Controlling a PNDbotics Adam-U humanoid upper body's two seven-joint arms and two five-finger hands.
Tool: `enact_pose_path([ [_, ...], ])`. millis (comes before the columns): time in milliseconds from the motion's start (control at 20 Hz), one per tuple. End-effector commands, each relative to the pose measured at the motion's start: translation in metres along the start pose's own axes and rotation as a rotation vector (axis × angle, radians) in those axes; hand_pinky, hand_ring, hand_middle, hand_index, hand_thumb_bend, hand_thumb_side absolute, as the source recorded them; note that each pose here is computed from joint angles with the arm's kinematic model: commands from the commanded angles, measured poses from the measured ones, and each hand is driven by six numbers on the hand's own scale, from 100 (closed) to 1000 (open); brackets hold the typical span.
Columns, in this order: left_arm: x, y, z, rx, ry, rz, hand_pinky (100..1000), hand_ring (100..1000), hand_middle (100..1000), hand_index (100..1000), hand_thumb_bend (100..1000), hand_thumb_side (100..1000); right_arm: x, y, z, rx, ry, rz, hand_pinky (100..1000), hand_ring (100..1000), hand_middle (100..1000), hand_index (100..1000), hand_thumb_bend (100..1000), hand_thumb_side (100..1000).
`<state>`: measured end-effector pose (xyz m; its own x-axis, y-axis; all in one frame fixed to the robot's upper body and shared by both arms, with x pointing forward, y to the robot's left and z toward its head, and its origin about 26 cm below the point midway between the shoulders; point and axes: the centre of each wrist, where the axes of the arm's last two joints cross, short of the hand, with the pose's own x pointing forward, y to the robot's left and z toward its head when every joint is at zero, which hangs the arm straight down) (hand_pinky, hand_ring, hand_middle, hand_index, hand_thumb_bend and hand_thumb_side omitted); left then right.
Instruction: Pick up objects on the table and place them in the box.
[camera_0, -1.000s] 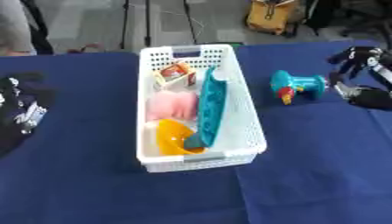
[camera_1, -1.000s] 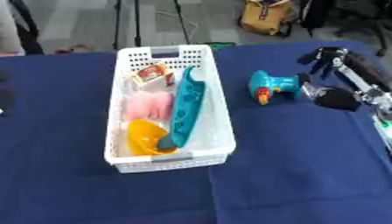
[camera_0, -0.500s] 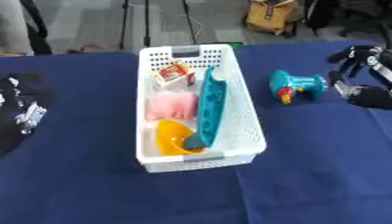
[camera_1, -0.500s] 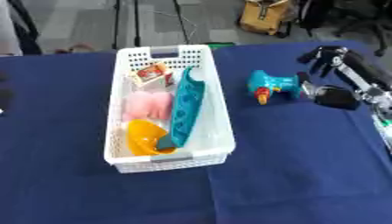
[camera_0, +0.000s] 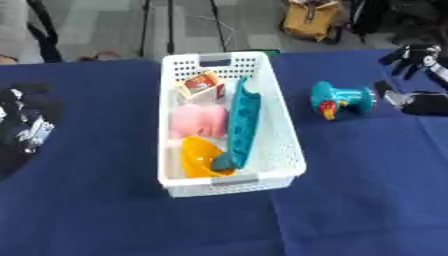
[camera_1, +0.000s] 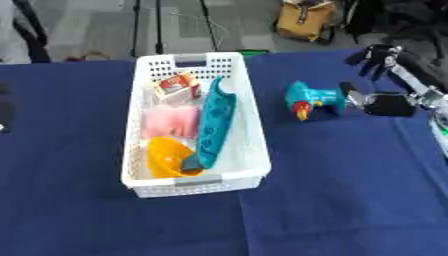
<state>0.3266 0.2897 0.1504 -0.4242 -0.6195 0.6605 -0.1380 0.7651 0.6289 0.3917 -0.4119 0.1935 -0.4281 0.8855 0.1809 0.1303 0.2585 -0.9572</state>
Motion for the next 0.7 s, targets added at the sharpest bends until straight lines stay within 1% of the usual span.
enact_pose_path([
  [50, 0.006, 0.003, -0.003, 0.000, -0.025, -0.008, 478, 690, 757, 828, 594, 844, -0.024, -0.018, 0.001, 0.028, 0.065, 0.069, 555, 666, 718, 807, 317, 470],
  [100, 0.006, 0.003, -0.004, -0.002, -0.025, -0.007, 479, 690, 757, 829, 594, 844, -0.028, -0.018, 0.000, 0.034, 0.076, 0.079, 563, 677, 723, 811, 329, 461],
  [250, 0.006, 0.003, -0.003, -0.003, -0.025, -0.007, 479, 690, 757, 829, 594, 844, -0.036, -0.015, -0.002, 0.041, 0.090, 0.104, 563, 677, 723, 811, 329, 461],
  [300, 0.006, 0.003, -0.004, -0.005, -0.027, -0.007, 479, 690, 757, 829, 592, 844, -0.037, -0.016, -0.005, 0.052, 0.097, 0.122, 590, 714, 744, 818, 361, 443],
  [450, 0.006, 0.003, -0.004, -0.008, -0.029, -0.006, 479, 690, 757, 829, 592, 844, -0.042, -0.015, -0.010, 0.076, 0.111, 0.170, 590, 714, 744, 818, 361, 443],
  [550, 0.006, 0.003, -0.004, -0.009, -0.029, -0.006, 479, 690, 757, 829, 592, 844, -0.044, -0.013, -0.010, 0.077, 0.111, 0.184, 590, 714, 744, 818, 361, 443],
  [600, 0.007, 0.002, -0.004, -0.010, -0.031, -0.006, 479, 690, 757, 828, 591, 844, -0.045, -0.013, -0.011, 0.079, 0.114, 0.187, 617, 750, 767, 830, 378, 434],
  [700, 0.008, 0.002, -0.005, -0.014, -0.038, -0.005, 479, 690, 757, 828, 590, 845, -0.045, -0.013, -0.018, 0.099, 0.141, 0.190, 623, 758, 773, 832, 378, 433],
])
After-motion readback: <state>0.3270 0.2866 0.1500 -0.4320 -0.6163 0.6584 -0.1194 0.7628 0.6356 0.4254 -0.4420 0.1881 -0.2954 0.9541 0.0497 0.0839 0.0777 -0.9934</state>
